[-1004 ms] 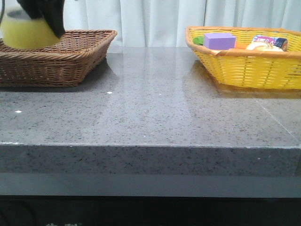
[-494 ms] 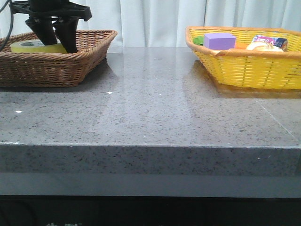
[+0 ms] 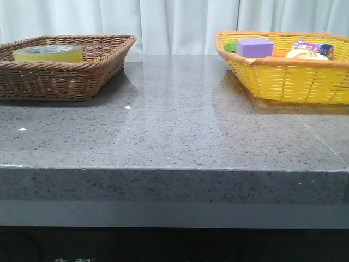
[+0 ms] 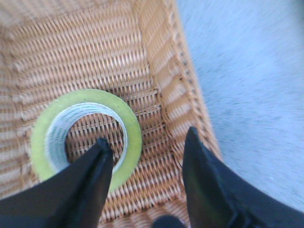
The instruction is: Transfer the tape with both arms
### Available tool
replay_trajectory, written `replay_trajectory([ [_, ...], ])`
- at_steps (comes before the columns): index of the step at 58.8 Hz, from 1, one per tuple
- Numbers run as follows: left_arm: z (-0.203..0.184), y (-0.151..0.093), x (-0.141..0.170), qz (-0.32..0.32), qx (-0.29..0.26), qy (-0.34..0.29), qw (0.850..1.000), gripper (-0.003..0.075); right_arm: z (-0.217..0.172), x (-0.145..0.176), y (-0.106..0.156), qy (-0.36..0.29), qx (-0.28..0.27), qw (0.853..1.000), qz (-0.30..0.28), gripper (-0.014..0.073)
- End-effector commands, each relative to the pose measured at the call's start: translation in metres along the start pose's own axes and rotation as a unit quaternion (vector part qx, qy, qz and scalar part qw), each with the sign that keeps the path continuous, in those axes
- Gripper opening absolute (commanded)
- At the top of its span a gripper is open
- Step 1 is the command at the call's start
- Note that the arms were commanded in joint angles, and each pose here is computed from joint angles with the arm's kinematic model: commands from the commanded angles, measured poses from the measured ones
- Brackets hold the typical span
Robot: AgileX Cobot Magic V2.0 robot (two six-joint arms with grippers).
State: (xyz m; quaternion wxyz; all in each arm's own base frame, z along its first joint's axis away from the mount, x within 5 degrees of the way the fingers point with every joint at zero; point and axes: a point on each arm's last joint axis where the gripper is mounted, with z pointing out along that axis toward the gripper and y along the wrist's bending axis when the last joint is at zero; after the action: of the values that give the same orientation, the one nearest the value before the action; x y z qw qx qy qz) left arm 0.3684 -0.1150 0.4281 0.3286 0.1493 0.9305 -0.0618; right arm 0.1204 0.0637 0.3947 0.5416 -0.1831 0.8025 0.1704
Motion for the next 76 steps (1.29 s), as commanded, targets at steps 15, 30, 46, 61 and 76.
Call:
replay_trajectory([
  [15,-0.119,-0.033,0.059,0.058,0.041,-0.136,0.988,0.0345,-0.005,-0.014,0.000,-0.049,0.003,0.999,0.001,0.0413],
  [30,-0.127,-0.034,0.123,0.063,0.049,-0.192,0.978,0.0345,-0.005,-0.014,0.000,-0.049,0.003,0.999,0.001,0.0413],
  [46,-0.116,-0.028,0.188,0.058,0.047,-0.228,0.971,0.0345,-0.005,-0.013,0.000,-0.047,0.003,0.999,0.001,0.0413],
  [61,-0.113,-0.025,0.212,0.069,0.040,-0.262,0.962,0.0345,-0.005,-0.012,-0.001,-0.043,0.006,0.999,-0.005,0.0413],
  [76,-0.113,-0.025,0.212,0.069,0.040,-0.261,0.962,0.0277,-0.005,-0.011,-0.002,-0.036,0.012,0.999,-0.014,0.0379],
])
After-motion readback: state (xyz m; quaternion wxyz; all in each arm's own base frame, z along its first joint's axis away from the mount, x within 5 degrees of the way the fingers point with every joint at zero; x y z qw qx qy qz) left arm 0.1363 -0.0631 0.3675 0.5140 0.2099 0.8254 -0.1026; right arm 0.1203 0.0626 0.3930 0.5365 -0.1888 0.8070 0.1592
